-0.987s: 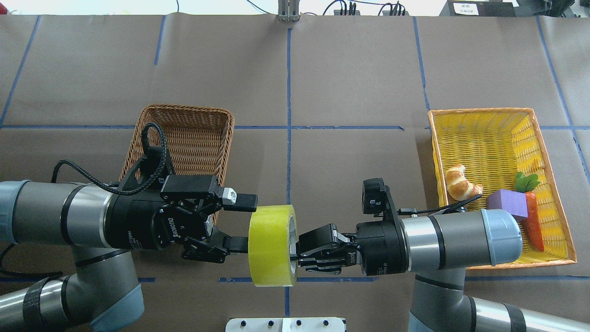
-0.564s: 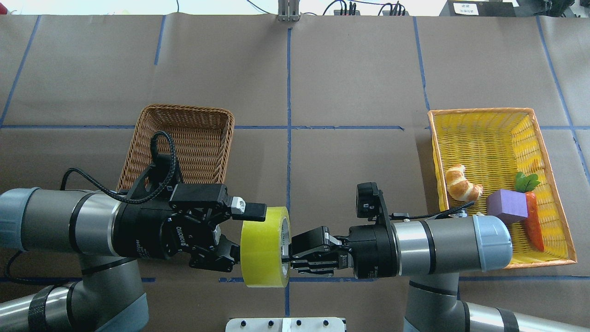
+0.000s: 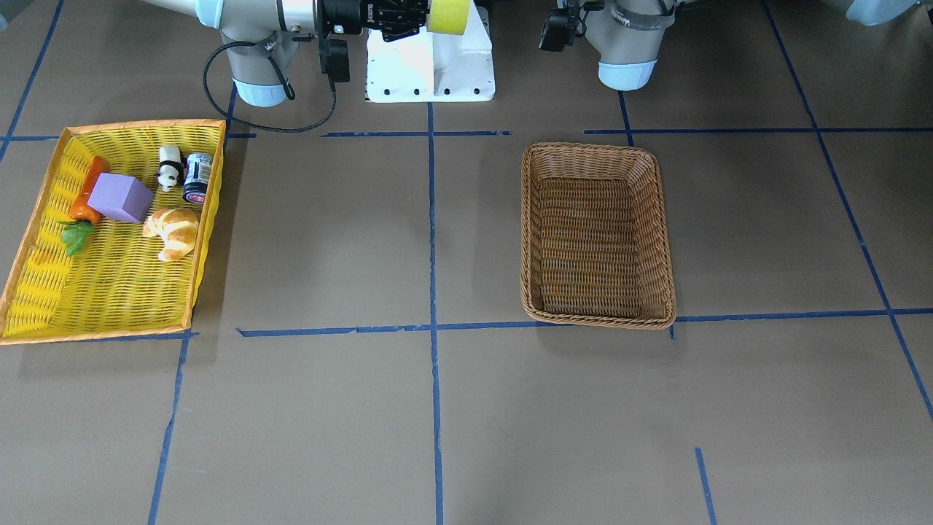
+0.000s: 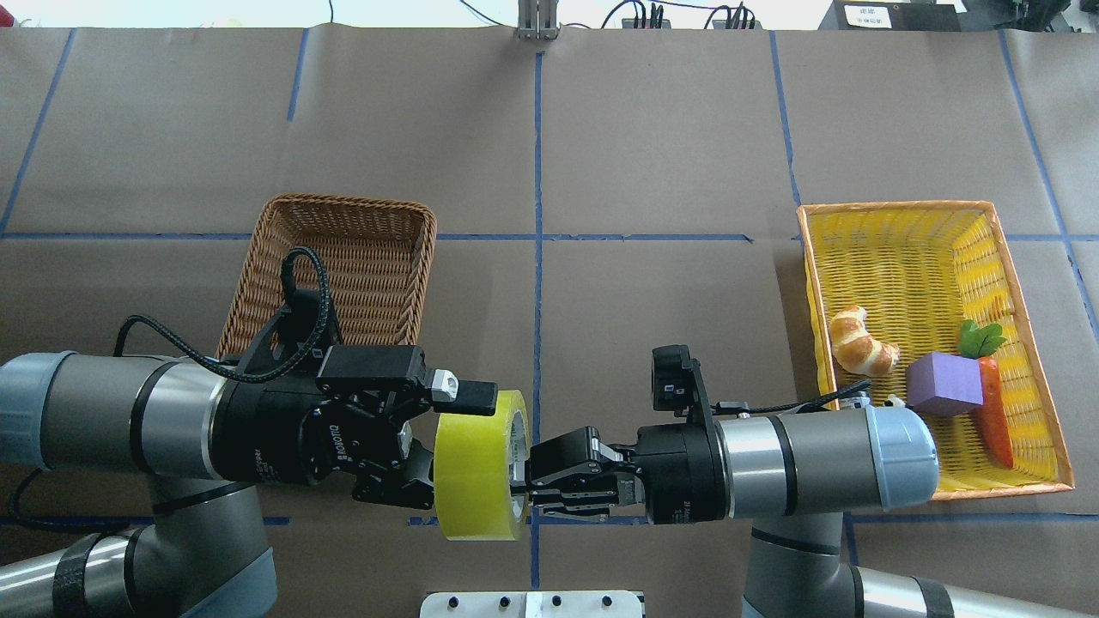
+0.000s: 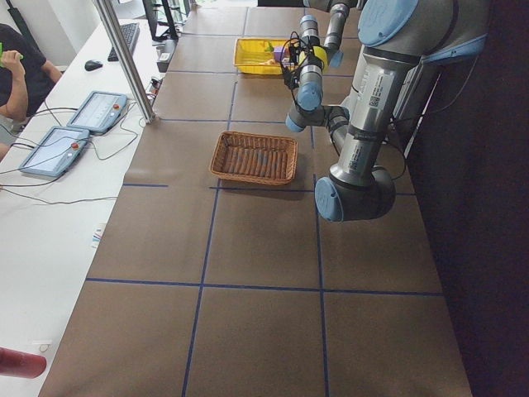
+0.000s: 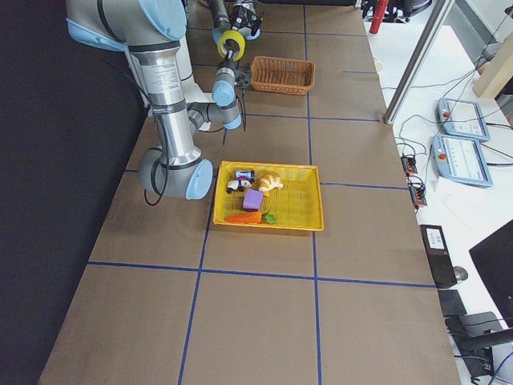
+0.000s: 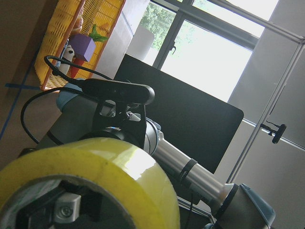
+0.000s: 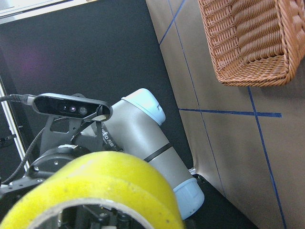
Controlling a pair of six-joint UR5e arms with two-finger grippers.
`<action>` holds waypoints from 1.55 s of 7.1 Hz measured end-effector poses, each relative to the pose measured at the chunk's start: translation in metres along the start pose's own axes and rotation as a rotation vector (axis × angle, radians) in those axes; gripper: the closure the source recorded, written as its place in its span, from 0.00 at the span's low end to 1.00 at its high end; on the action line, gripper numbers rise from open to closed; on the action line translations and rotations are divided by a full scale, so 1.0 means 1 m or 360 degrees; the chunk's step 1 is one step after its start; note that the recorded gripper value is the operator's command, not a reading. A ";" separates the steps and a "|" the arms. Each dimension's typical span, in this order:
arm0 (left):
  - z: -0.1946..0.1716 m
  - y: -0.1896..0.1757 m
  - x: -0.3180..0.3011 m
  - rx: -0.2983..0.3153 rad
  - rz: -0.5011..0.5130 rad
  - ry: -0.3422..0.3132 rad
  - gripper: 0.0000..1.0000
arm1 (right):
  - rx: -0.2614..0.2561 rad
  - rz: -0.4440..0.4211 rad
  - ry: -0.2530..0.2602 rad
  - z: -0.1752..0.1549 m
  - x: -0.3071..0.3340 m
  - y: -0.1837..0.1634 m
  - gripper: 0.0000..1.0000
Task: Move tape to another basket
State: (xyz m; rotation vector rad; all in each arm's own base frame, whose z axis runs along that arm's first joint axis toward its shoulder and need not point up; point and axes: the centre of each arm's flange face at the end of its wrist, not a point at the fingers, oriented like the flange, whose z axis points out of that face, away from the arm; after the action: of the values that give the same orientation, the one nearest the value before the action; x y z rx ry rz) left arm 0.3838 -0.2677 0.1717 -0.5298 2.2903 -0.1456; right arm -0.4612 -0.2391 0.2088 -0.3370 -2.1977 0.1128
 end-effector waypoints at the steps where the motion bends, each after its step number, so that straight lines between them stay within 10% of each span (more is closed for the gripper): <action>1: -0.001 0.000 -0.001 0.0002 -0.0002 -0.0002 0.69 | -0.0002 -0.0001 -0.0002 0.000 0.000 0.000 0.02; 3: -0.003 -0.001 -0.003 0.0010 -0.0007 -0.0011 0.95 | 0.0008 0.0001 -0.0020 0.000 0.000 0.001 0.00; 9: -0.018 -0.008 0.007 0.0036 0.0038 -0.0027 0.95 | 0.0068 -0.0019 -0.0052 -0.002 0.001 0.001 0.00; 11: -0.067 -0.052 0.054 0.0173 0.0169 -0.0239 0.95 | 0.0102 -0.0175 -0.0005 -0.011 0.006 -0.006 0.00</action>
State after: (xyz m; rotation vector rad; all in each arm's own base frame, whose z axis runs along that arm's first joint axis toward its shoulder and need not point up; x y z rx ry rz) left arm 0.3200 -0.3413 0.1963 -0.3501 2.1451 -0.1710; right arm -0.4572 -0.2437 0.2213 -0.1796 -2.2054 0.1230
